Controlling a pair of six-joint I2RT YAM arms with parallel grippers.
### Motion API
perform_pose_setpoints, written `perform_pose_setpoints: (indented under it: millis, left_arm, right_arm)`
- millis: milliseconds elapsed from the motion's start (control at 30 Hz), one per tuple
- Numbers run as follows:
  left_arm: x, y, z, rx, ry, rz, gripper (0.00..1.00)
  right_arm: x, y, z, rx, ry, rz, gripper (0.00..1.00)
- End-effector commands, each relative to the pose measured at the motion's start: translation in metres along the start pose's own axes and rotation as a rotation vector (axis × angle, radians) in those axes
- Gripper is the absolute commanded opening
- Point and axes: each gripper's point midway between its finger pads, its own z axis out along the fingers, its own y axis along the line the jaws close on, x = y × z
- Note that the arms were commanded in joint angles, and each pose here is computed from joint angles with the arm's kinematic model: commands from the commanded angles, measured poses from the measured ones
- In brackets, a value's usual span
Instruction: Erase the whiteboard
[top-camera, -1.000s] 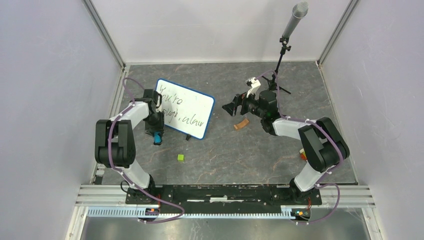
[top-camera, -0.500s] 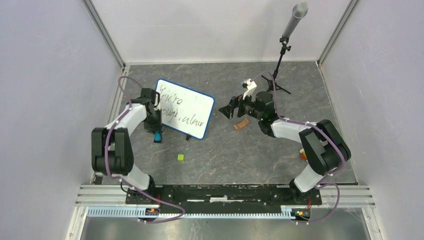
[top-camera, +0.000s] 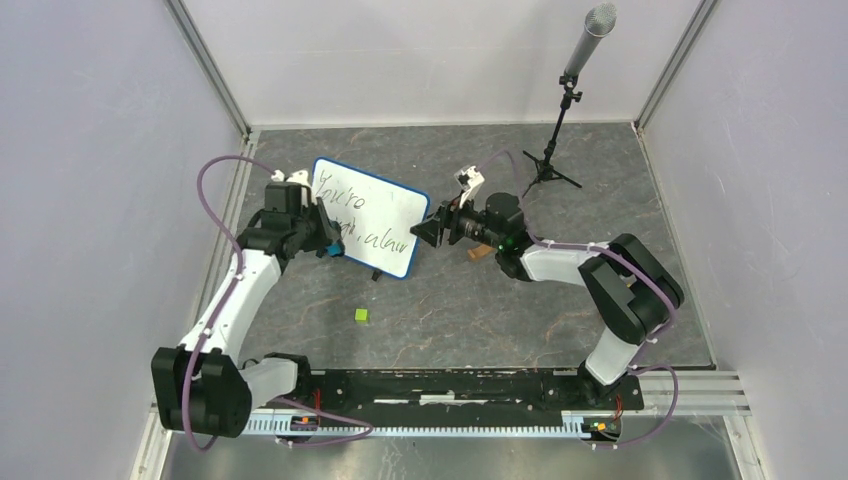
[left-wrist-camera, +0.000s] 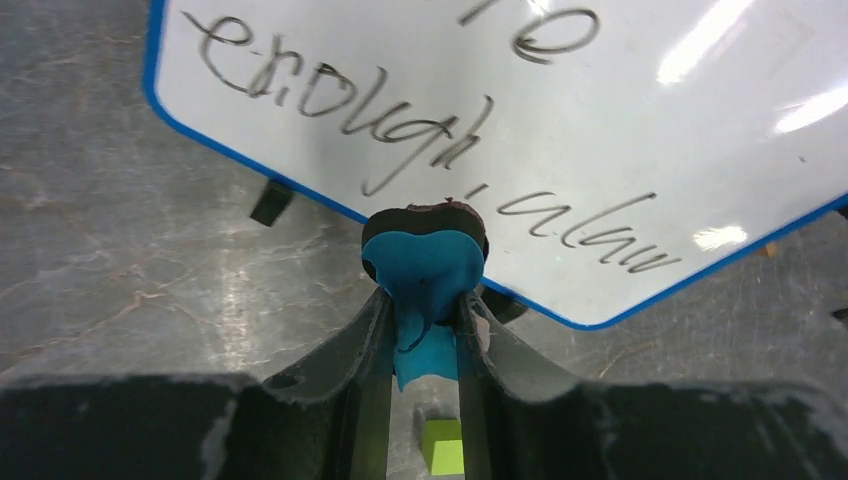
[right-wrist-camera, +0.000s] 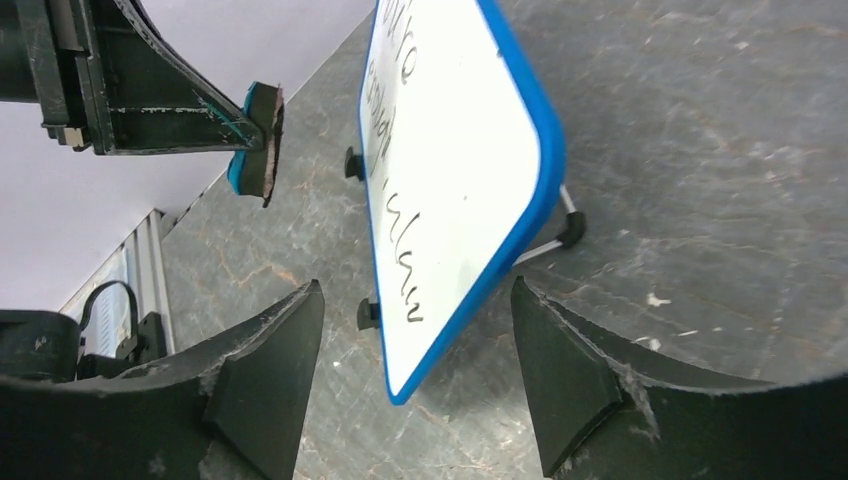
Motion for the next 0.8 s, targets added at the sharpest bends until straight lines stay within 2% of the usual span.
perform_pose_setpoints:
  millis: [0, 200, 400, 600, 767]
  left_arm:
    - [-0.017, -0.03, -0.003, 0.037, -0.134, -0.009, 0.31]
    - [-0.02, -0.041, -0.006, -0.002, -0.185, 0.085, 0.29]
    - [-0.014, -0.052, 0.004, -0.002, -0.224, 0.082, 0.27]
    - [-0.018, -0.046, 0.013, -0.049, -0.277, 0.033, 0.27]
    - [-0.012, -0.056, 0.032, -0.012, -0.24, 0.027, 0.27]
  right_arm:
    - [-0.015, 0.015, 0.014, -0.055, -0.063, 0.002, 0.71]
    - [-0.009, 0.013, 0.021, -0.066, -0.061, 0.006, 0.63]
    - [-0.012, 0.004, 0.038, -0.053, -0.033, -0.015, 0.57]
    - [-0.002, -0.001, 0.043, -0.055, -0.005, -0.026, 0.4]
    - [0.003, -0.003, 0.046, -0.063, 0.006, -0.023, 0.22]
